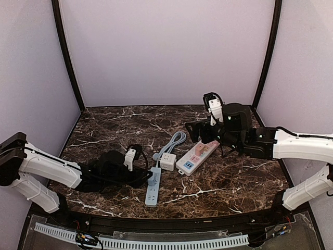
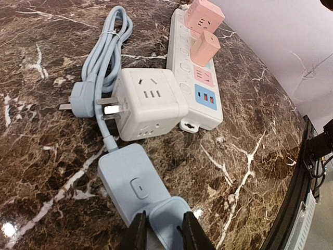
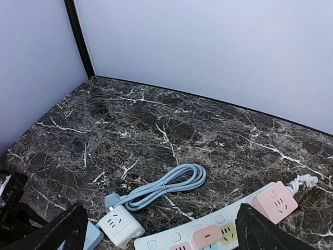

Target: Insert the plug

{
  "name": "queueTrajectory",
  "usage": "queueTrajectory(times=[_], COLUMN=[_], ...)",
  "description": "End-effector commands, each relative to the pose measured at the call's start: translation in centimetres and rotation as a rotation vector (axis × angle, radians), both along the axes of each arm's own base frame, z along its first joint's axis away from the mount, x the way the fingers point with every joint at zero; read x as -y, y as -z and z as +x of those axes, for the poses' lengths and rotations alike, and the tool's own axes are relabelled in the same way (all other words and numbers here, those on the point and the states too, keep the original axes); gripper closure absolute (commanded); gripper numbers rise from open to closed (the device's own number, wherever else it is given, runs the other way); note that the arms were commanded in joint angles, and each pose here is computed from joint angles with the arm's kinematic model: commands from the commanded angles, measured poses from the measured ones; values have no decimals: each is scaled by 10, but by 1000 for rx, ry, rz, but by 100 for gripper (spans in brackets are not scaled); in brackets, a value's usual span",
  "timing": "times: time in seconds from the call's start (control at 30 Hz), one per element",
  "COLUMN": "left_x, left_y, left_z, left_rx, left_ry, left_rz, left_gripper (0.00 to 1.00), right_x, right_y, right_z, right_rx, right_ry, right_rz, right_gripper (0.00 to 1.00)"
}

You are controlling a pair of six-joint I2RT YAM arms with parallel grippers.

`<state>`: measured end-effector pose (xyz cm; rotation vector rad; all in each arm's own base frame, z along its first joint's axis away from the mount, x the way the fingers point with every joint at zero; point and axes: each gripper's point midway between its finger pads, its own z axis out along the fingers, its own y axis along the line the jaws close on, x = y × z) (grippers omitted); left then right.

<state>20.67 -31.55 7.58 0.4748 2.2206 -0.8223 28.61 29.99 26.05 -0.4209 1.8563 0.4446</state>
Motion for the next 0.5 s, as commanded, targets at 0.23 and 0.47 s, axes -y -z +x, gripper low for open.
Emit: queueTrajectory(times=[0.23,0.47], left_x=[-62,-45], left_y=[91,97], left_z=[-41,-45], left_rx=[-192,-196], left_ry=[5,53], left_rz=[296,330], left_gripper=[80,80], right_x=[-7,-9], right_y=[-8,-9], right_z=[6,7], right_rx=[-6,-3], right_ry=[-1,-3], right_rz=[17,8], right_gripper=[1,1])
